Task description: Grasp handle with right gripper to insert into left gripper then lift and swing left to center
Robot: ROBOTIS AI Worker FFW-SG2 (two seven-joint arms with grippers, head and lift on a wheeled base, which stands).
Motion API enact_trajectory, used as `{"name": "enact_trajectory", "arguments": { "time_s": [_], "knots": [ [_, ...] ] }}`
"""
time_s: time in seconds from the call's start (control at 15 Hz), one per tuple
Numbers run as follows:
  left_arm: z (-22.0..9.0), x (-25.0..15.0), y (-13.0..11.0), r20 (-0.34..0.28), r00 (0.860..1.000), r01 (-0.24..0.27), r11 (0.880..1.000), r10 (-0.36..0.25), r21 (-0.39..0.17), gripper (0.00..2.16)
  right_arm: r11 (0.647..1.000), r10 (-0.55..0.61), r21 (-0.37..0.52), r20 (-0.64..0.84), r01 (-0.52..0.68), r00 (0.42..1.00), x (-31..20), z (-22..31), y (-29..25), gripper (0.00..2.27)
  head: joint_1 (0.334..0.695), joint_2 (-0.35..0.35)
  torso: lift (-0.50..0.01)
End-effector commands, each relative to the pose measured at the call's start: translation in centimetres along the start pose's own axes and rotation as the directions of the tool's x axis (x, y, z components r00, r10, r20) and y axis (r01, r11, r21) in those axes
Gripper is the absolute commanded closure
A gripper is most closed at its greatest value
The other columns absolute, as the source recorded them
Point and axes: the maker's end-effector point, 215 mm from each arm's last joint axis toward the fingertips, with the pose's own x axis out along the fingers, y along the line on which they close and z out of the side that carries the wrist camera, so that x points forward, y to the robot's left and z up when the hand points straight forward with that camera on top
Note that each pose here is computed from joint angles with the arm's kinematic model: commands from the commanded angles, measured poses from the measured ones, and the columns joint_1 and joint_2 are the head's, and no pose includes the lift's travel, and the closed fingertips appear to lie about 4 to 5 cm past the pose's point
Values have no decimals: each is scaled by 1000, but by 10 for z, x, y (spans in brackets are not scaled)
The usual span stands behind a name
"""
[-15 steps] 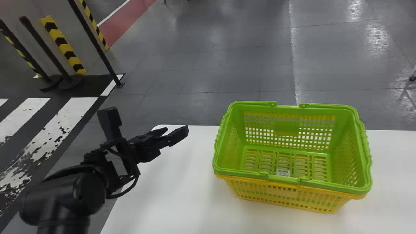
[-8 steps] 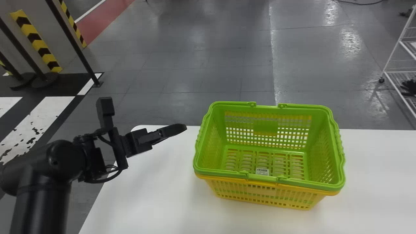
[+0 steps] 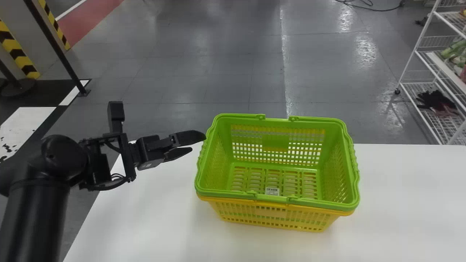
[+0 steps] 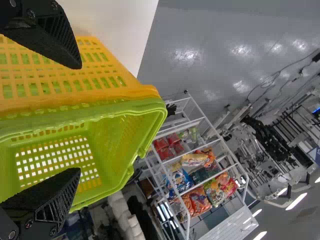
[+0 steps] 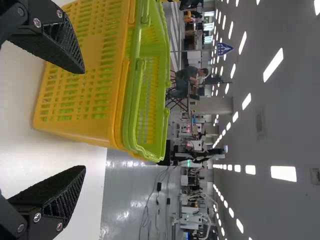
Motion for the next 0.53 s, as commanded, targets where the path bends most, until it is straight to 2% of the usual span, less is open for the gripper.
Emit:
{"name": "enact_trajectory", "arguments": {
  "time_s": [0.0,0.13,0.27,0.47],
  "knots": [
    [-2,8,-3,-18,1000,7,1000,-7,-1,76,1000,-6,-4,-4,6,1000,-2,-1,-4,134,695,124,-93],
    [-3,10,-6,-22,1000,10,1000,-10,2,76,1000,-8,-4,-10,8,1000,-2,-3,-4,134,695,110,-93],
    [-12,11,-14,-53,998,31,999,-32,-21,80,1000,-9,-3,-15,9,1000,-1,-4,-4,134,695,97,-93],
    [-16,12,-25,-60,996,65,997,-67,-33,80,1000,-14,-5,-29,14,999,-1,-9,-7,134,695,84,-93]
  ]
}}
